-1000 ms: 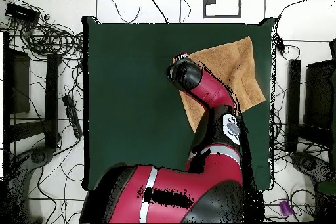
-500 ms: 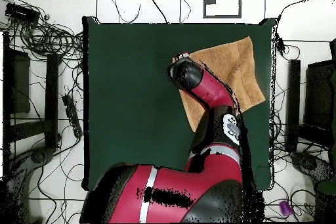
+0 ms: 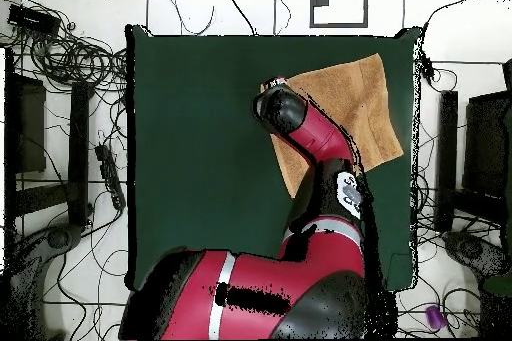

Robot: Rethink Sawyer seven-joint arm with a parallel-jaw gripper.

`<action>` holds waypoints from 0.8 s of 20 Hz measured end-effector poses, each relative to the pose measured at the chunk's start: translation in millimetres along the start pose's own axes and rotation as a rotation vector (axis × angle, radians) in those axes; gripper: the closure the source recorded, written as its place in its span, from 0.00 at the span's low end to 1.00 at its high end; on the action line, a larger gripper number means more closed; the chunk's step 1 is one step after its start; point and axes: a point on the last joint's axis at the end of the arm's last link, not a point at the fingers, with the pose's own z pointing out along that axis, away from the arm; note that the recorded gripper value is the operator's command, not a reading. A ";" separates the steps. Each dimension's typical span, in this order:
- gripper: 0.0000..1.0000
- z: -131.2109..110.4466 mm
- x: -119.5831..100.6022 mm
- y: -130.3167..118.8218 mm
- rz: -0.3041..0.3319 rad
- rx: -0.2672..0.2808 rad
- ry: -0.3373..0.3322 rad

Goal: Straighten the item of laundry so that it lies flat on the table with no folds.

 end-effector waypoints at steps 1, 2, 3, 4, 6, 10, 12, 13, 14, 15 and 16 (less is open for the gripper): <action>1.00 0.4 1.8 1.7 0.000 -0.003 0.000; 1.00 0.8 3.6 3.4 -0.001 -0.006 -0.001; 1.00 1.4 5.6 5.2 -0.001 -0.009 -0.002; 1.00 1.9 7.3 6.9 -0.002 -0.012 -0.004; 1.00 2.6 10.3 10.5 -0.003 -0.017 -0.008; 1.00 3.5 16.1 16.0 -0.008 -0.025 -0.014; 1.00 3.6 18.7 17.6 -0.010 -0.027 -0.015; 1.00 3.7 21.0 19.1 -0.010 -0.030 -0.015; 1.00 3.8 22.6 19.9 -0.011 -0.031 -0.015; 1.00 4.0 23.8 20.7 -0.010 -0.033 -0.016; 1.00 4.2 24.3 21.1 -0.009 -0.034 -0.016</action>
